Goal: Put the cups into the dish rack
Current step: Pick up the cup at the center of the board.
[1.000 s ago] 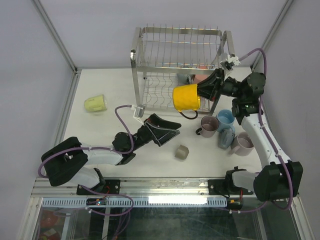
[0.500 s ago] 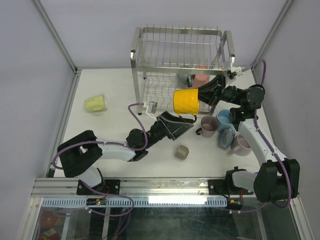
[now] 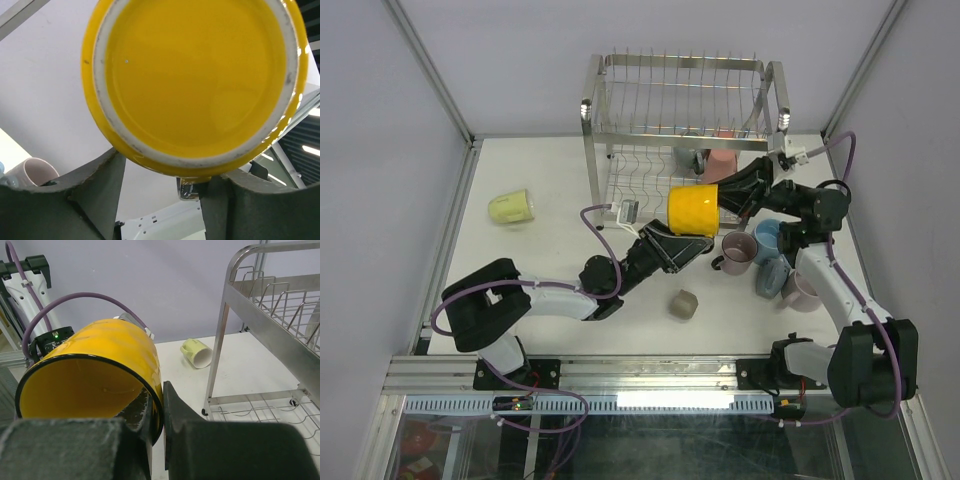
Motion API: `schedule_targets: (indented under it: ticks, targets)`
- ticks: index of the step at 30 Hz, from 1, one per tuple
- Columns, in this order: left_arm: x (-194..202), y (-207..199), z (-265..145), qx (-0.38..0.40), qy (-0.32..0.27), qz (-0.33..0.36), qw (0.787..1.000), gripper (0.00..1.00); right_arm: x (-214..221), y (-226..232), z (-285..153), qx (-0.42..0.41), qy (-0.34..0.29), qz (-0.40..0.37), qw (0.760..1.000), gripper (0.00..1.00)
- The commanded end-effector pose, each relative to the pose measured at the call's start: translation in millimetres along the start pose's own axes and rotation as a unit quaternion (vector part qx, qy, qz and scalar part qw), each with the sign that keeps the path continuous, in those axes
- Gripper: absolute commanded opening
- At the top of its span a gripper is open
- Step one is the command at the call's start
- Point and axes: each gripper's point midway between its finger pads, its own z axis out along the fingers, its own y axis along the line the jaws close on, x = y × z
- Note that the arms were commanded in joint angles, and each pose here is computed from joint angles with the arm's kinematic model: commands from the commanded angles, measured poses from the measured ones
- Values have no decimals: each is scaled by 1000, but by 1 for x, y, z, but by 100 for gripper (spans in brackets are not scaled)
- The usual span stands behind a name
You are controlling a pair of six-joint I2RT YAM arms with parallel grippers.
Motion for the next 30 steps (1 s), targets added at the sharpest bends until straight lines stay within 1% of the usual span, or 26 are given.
schedule_targets:
  ticks: [1, 5, 7, 11, 13, 16, 19, 20, 25, 30]
  targets:
    - [-43, -79, 2, 148, -90, -20, 985, 51, -32, 14, 1, -1, -42, -57, 997, 0]
    - [-47, -81, 2, 147, -98, -17, 984, 40, -31, 15, 0, -2, -42, -59, 997, 0]
    - [-48, -82, 3, 148, -99, -17, 984, 38, -29, 15, 0, -2, -41, -59, 997, 0]
    - [-47, -84, 4, 153, -97, -22, 983, 37, -29, 16, -1, -3, -43, -64, 997, 0]
    - [-48, -85, 5, 156, -96, -24, 983, 33, -28, 17, -1, -4, -43, -65, 997, 0]
    - [-49, -86, 5, 156, -97, -23, 983, 22, -28, 19, -1, -8, -42, -68, 997, 0]
    - [-49, -85, 5, 157, -95, -20, 983, 2, -27, 21, -1, -13, -39, -71, 997, 0]
    - [-49, -84, 4, 156, -95, -19, 983, 0, -28, 23, -1, -15, -38, -73, 996, 0]
    - [-47, -75, 1, 145, -90, -13, 985, 0, -27, 23, -2, -16, -36, -77, 996, 4]
    - [-47, -71, -5, 138, -86, 13, 987, 0, -26, 21, -4, -15, -31, -79, 996, 33]
